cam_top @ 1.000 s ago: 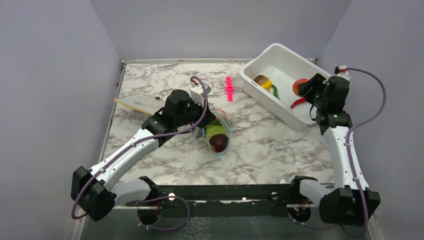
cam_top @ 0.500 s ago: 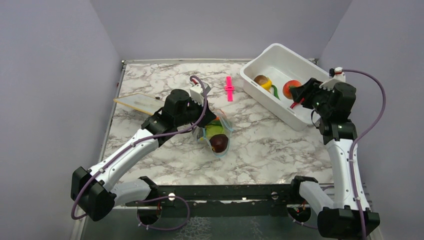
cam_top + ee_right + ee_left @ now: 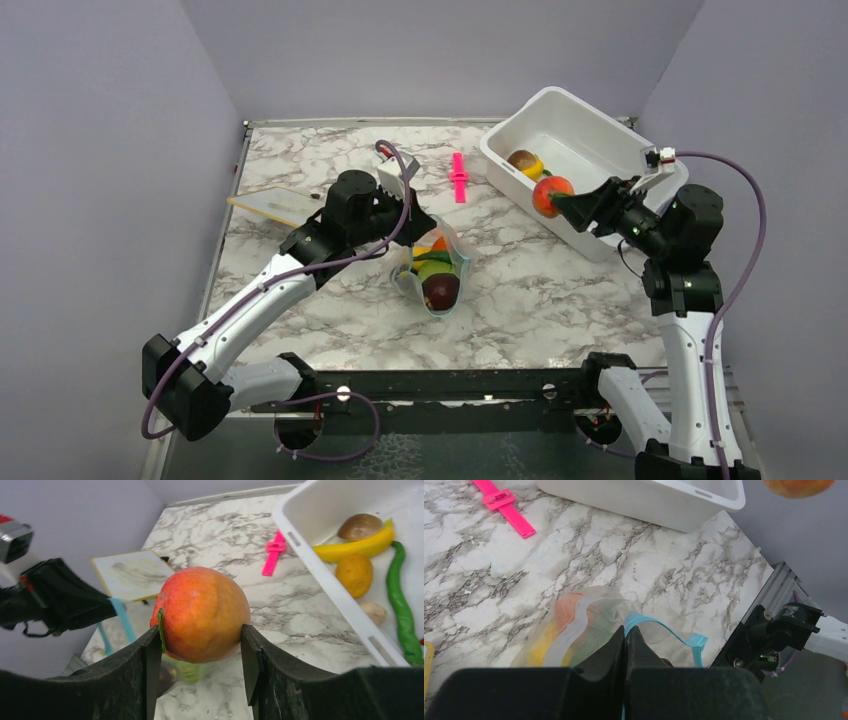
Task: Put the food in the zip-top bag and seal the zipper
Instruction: Place the fake fruit in the zipper food storage bag.
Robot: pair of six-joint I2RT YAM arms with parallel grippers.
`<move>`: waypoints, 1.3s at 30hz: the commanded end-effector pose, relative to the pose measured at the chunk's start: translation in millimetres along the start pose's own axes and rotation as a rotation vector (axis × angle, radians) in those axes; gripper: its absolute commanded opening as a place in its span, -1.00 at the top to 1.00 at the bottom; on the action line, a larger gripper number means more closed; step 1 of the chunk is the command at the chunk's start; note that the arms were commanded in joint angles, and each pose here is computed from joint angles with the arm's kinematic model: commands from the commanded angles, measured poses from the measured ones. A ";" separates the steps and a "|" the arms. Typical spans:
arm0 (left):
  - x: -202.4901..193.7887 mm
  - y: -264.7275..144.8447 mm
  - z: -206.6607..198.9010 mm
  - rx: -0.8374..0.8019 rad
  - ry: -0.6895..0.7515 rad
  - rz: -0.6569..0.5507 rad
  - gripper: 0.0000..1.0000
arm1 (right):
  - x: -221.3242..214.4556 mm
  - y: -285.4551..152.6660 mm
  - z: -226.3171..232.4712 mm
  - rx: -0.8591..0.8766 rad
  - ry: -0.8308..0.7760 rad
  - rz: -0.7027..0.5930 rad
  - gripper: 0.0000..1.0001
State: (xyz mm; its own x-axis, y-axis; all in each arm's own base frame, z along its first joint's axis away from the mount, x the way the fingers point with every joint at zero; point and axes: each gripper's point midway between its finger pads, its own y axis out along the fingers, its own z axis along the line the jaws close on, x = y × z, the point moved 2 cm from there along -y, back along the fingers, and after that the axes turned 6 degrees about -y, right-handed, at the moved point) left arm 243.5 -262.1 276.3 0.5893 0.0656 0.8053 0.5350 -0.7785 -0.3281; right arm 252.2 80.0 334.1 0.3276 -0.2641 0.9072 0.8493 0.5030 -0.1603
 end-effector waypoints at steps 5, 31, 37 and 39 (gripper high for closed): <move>15.6 11.4 -3.2 0.006 -0.029 -0.032 1.00 | -17.5 -11.0 57.3 0.297 -0.010 0.074 0.35; 0.9 29.1 12.0 0.045 -0.070 0.003 1.00 | -81.4 19.6 97.3 0.503 0.062 0.222 0.36; 4.8 26.4 7.2 0.030 -0.074 -0.003 1.00 | -91.6 25.3 128.4 0.550 0.054 0.239 0.36; 6.0 25.7 3.9 0.016 -0.078 -0.001 1.00 | -100.5 30.7 136.7 0.556 0.045 0.266 0.36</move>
State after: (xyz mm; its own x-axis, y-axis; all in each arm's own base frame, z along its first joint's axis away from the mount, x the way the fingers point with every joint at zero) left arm 259.9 -275.0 252.8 0.6583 0.0782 0.7487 0.5307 -0.7536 -0.3879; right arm 180.5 218.7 285.7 0.5584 -0.0767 0.8260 0.3601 0.9194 -0.1581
